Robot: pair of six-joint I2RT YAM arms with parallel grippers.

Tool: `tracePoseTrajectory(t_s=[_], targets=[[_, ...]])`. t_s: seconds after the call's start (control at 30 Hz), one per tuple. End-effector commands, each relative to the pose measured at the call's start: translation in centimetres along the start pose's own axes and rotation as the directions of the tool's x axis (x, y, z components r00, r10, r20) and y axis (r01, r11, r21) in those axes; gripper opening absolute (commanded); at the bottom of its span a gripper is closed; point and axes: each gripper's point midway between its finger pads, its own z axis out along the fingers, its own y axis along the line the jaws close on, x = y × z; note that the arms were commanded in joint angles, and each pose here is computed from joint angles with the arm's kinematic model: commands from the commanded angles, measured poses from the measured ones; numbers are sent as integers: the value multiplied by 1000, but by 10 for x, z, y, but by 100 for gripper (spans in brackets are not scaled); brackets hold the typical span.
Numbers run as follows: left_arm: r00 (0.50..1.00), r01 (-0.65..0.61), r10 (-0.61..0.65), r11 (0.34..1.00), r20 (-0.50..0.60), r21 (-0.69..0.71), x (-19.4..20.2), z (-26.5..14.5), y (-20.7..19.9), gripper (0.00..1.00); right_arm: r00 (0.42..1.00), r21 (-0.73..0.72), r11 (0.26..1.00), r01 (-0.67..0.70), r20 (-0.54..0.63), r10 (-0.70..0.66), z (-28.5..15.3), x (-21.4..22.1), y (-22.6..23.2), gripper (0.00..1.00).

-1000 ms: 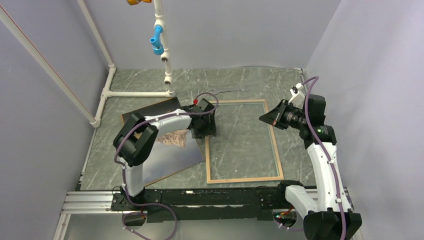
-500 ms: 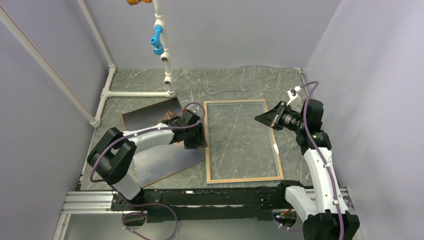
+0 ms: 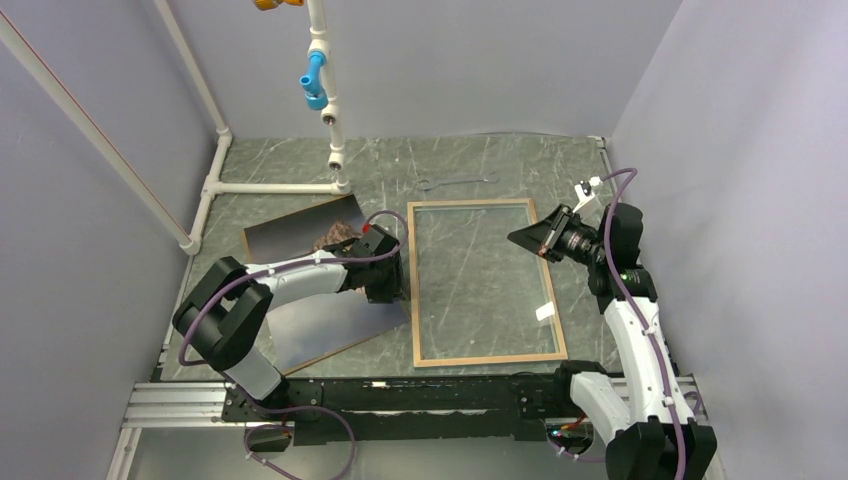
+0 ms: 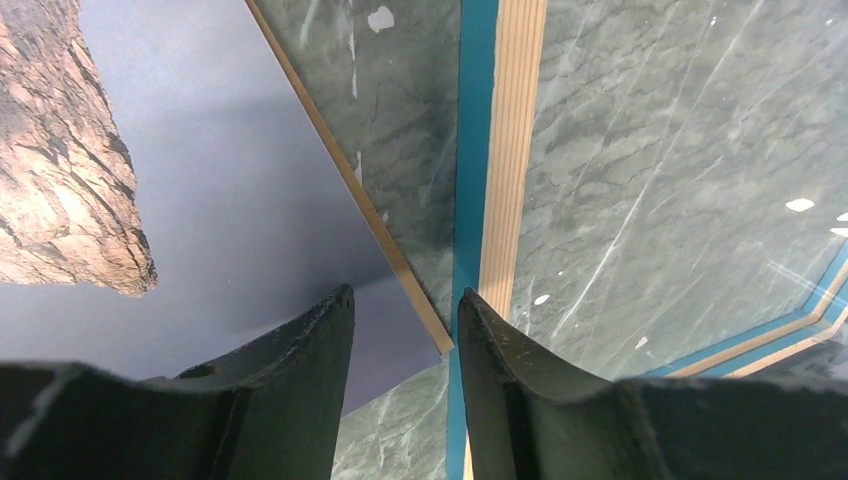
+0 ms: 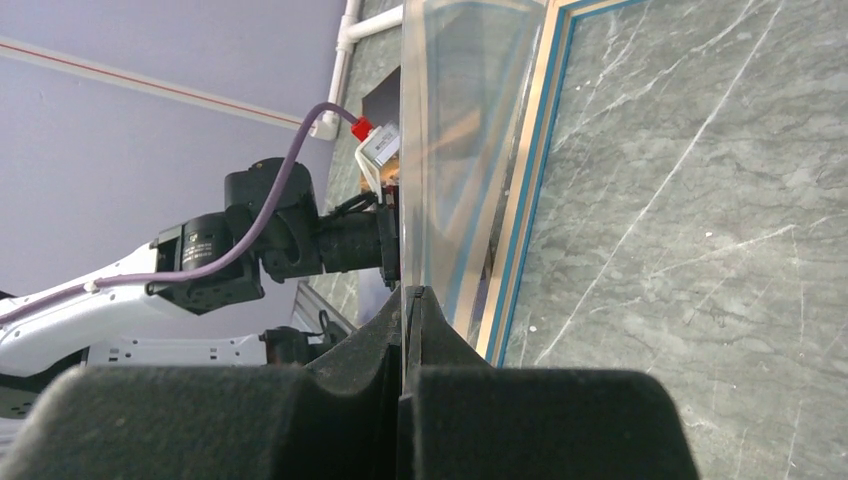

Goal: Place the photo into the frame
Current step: Move the photo frame to the center of the board, then place the photo frame item in the photo frame.

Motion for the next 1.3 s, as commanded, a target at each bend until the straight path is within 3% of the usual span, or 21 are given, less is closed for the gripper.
tracePoseTrajectory(t_s=[0.0,0.23,0.47,1.27], targets=[[998,-13,13,1000,61,4,-14,-12,-7,48,999,-25,999,34,43,-33,0,-14,10,0],[995,-31,26,998,92,51,-20,-22,-22,49,999,-3,999,32,17,-32,3,-11,2,0],[997,-51,50,999,51,14,-13,-8,-26,48,1000,-1,1000,18,10,-18,6,-9,-3,0],[998,-70,71,991,4,-118,-7,5,-6,35,998,3,999,-48,-48,48,18,5,-23,0]])
